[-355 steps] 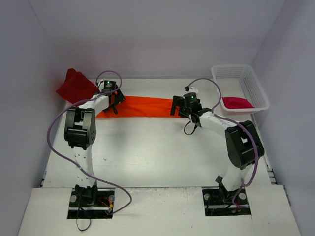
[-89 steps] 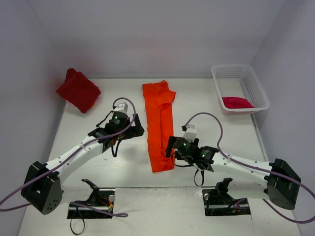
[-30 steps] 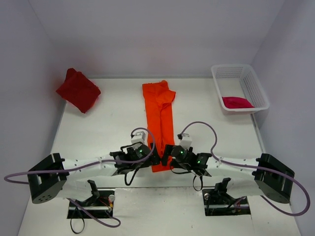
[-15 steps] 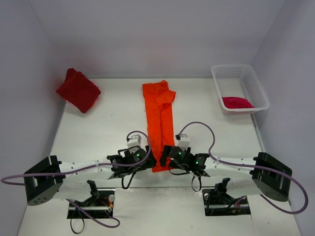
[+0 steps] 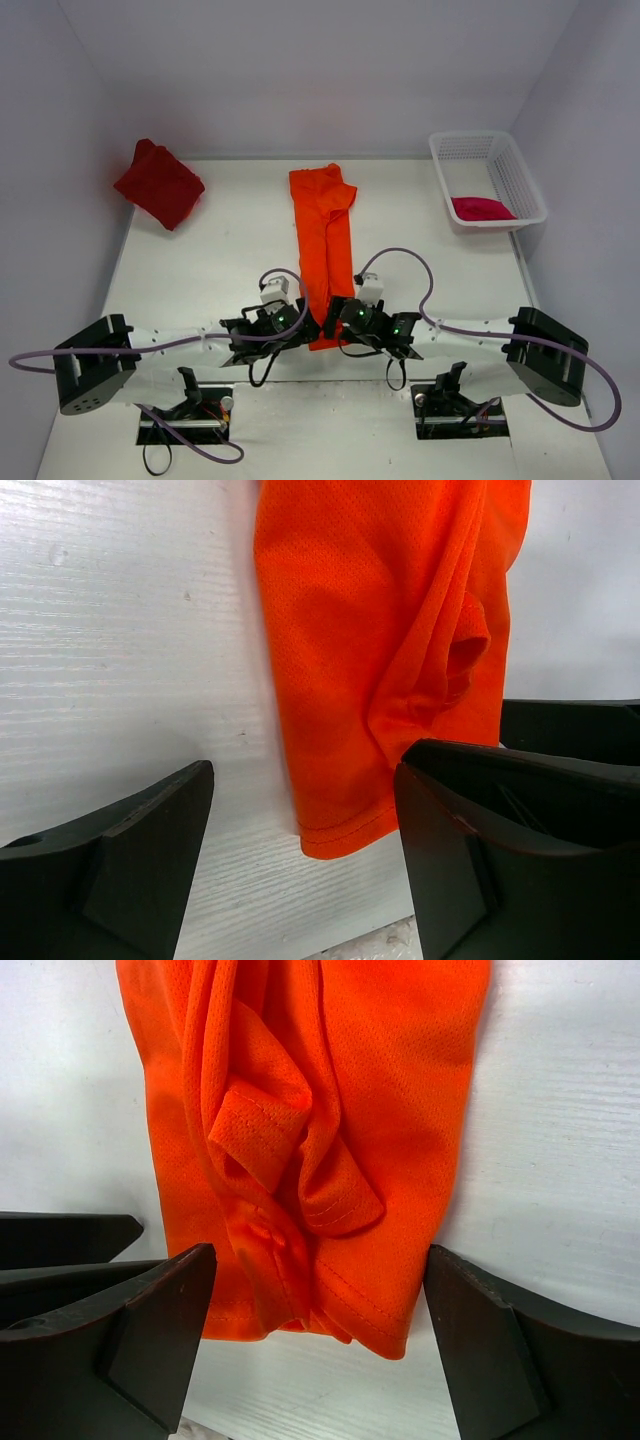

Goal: Fold and stack the t-shirts
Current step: Grab the bottom of the folded rectangular tshirt with both arms

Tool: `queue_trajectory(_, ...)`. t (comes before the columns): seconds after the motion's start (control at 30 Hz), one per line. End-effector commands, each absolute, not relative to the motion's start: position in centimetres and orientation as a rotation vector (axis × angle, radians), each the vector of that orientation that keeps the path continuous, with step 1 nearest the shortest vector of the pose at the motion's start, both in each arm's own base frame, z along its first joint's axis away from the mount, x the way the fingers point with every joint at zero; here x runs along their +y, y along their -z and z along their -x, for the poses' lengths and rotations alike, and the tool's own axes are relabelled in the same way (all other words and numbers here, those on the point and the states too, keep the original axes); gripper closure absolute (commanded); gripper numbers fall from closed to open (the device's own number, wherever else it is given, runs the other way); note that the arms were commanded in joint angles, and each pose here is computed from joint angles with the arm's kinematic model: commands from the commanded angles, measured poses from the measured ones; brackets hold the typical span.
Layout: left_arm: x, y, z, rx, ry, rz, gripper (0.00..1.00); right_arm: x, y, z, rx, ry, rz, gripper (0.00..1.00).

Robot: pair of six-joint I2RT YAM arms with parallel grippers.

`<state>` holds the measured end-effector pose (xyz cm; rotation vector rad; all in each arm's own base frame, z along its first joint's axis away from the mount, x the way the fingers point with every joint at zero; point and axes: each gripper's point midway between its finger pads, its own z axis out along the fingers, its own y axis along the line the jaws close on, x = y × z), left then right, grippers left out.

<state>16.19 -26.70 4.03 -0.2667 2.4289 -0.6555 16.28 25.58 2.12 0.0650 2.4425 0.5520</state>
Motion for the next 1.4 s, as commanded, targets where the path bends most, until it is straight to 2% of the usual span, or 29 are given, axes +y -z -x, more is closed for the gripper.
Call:
queue_trajectory(0.0,-28.2,-5.4,-16.9,2.366,0.743,0.312,0.33,26.0,-2.2,-16.3,2.443,-0.548,-0.087,0.2)
queue_trajectory(0.13,-28.6,-5.2,-16.7,2.356,0.776,0.323,0.4,25.9,-2.0,-16.1,2.447,-0.544,-0.086,0.26)
queue_trajectory(0.3,-29.0,-4.8,-16.6,2.36,0.781,0.32,0.61,25.9,-1.9,-16.0,2.446,-0.54,-0.087,0.3)
queue_trajectory(0.43,-29.3,-4.5,-16.6,2.366,0.782,0.318,0.68,25.8,-1.8,-16.0,2.447,-0.539,-0.094,0.35)
queue_trajectory(0.63,-29.5,-4.5,-16.6,2.366,0.783,0.315,0.71,25.8,-1.7,-15.8,2.449,-0.539,-0.094,0.43)
queue_trajectory(0.7,-29.6,-4.5,-16.6,2.365,0.784,0.316,0.72,25.8,-1.7,-15.7,2.45,-0.54,-0.094,0.5)
queue_trajectory(0.83,-29.6,-4.6,-16.5,2.365,0.788,0.312,0.86,26.0,-1.8,-15.6,2.451,-0.546,-0.096,0.63)
queue_trajectory(0.87,-29.6,-4.6,-16.6,2.362,0.789,0.311,0.89,26.0,-1.8,-15.6,2.451,-0.547,-0.094,0.7)
queue_trajectory(0.93,-29.5,-4.6,-16.6,2.362,0.786,0.311,0.93,26.1,-1.8,-15.5,2.451,-0.552,-0.097,0.77)
queue_trajectory(0.97,-29.6,-4.7,-16.6,2.36,0.787,0.312,0.98,26.2,-1.8,-15.5,2.451,-0.554,-0.098,0.83)
queue_trajectory(1.1,-29.5,-4.9,-16.6,2.353,0.789,0.313,1.0,26.5,-2.0,-15.3,2.448,-0.561,-0.096,0.99)
queue_trajectory(1.37,-29.3,-6.0,-16.8,2.328,0.795,0.312,1.0,27.3,-2.6,-15.5,2.434,-0.573,-0.083,1.0)
